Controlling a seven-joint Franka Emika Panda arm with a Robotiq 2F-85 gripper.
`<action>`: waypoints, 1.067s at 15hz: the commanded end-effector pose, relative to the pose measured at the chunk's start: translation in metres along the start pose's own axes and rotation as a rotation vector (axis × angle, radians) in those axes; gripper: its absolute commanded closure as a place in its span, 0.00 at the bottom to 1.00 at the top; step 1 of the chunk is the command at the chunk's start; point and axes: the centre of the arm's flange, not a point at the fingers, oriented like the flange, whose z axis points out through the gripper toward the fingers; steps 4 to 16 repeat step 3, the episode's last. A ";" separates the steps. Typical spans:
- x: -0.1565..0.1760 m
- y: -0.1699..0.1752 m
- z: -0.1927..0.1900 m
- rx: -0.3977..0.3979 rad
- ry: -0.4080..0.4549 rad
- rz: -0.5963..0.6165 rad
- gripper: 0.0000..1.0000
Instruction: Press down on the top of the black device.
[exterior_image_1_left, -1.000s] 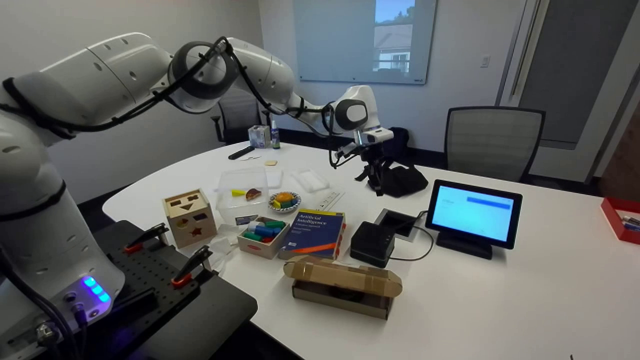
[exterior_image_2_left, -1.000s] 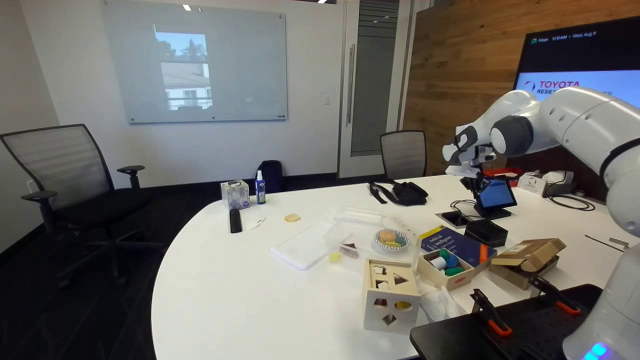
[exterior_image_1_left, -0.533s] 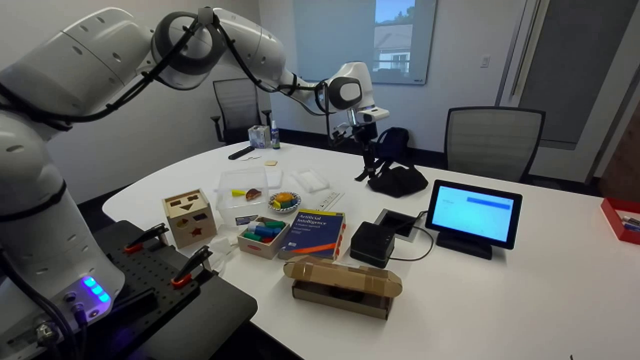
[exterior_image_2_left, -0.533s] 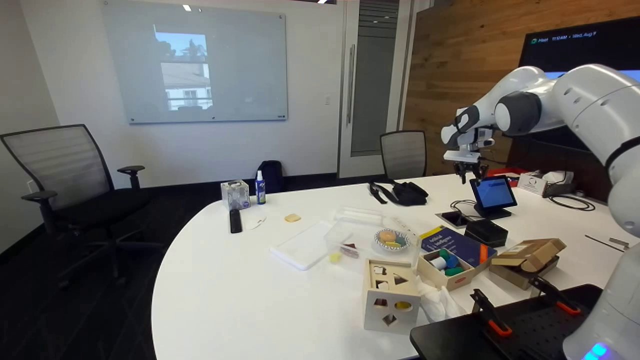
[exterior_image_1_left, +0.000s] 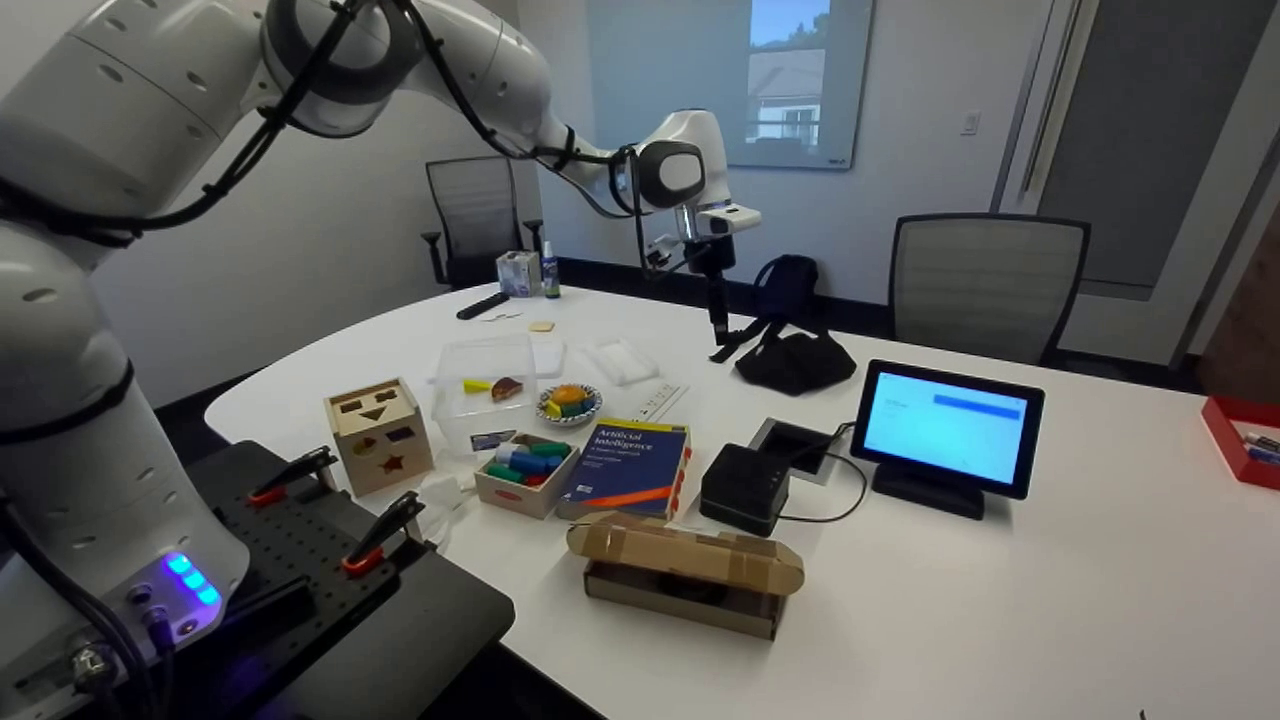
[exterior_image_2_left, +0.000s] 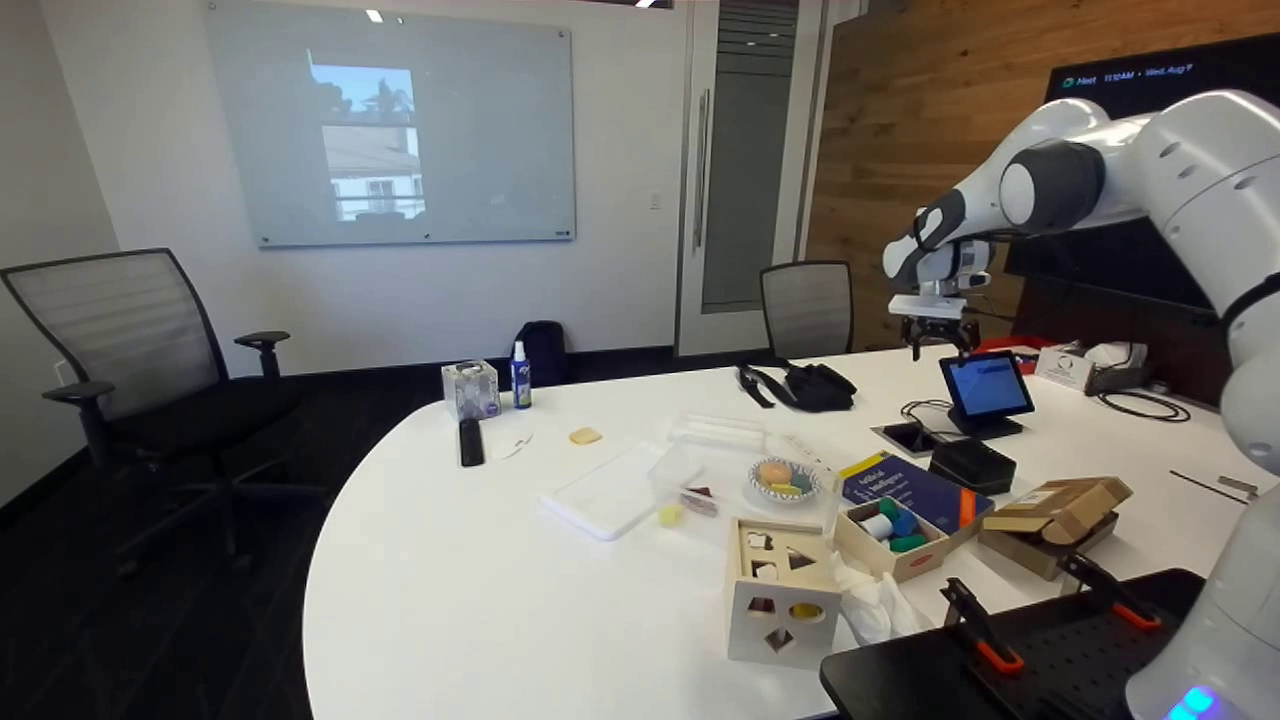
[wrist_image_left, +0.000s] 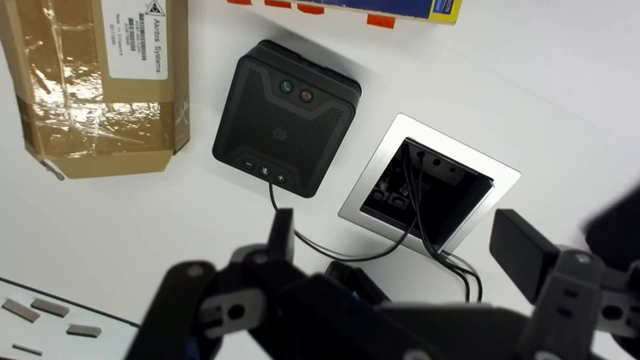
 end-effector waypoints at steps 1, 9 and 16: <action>-0.026 0.021 -0.014 0.032 -0.004 -0.036 0.00; -0.032 0.023 -0.015 0.039 0.000 -0.040 0.00; -0.032 0.023 -0.015 0.039 0.000 -0.040 0.00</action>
